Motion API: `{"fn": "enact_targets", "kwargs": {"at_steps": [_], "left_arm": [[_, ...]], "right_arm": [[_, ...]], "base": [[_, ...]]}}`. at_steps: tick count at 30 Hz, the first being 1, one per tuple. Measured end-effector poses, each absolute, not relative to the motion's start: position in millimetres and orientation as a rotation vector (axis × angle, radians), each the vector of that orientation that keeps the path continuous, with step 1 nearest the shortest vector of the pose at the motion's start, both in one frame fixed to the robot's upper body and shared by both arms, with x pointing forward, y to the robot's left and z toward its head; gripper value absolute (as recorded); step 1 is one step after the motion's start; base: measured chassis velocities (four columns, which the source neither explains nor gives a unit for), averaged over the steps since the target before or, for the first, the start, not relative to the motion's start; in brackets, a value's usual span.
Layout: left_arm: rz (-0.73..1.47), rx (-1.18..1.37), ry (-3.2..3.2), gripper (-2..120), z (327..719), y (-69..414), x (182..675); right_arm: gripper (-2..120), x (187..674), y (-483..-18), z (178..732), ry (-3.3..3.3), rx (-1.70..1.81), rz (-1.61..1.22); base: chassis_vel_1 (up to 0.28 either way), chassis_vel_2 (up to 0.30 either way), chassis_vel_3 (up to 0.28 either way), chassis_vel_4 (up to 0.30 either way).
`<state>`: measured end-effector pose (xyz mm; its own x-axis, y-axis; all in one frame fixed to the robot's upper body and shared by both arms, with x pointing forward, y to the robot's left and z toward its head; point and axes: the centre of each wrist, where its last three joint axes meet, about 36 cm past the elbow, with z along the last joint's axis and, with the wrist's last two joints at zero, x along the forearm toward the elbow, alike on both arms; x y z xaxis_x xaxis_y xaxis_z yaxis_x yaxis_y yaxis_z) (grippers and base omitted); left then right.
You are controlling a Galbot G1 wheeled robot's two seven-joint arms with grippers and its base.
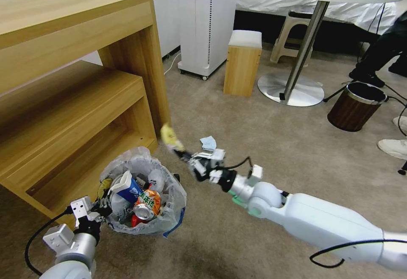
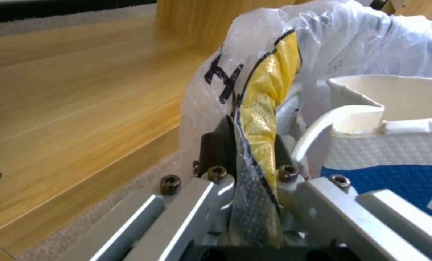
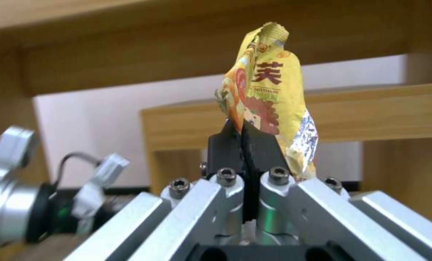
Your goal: Pick up the trash bin and place the garbage on the floor into it.
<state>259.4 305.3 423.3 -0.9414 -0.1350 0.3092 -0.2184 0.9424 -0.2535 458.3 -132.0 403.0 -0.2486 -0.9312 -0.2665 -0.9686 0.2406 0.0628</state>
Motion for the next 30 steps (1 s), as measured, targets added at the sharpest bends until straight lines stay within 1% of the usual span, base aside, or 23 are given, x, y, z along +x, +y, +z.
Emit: {"fn": "enact_targets", "kwargs": {"at_steps": [9,22,30], "left_arm": [[0.421,0.264,-2.815,3,426.9,305.0,258.1],[0.425,0.267,-2.814,3,426.9,304.8,257.1],[0.429,0.264,-2.814,3,428.3,303.0,255.2]], "right_arm": [[0,450.0,-120.5,387.5,2.315,-1.920,0.282],[0,442.9,-123.4,356.9,2.406,-1.904,0.305],[0,448.9,-123.1,332.1,2.456,-1.895,0.275]], "base": [[0.000,0.000,0.000,0.000],[0.000,0.000,0.000,0.000],[0.000,0.000,0.000,0.000]]}}
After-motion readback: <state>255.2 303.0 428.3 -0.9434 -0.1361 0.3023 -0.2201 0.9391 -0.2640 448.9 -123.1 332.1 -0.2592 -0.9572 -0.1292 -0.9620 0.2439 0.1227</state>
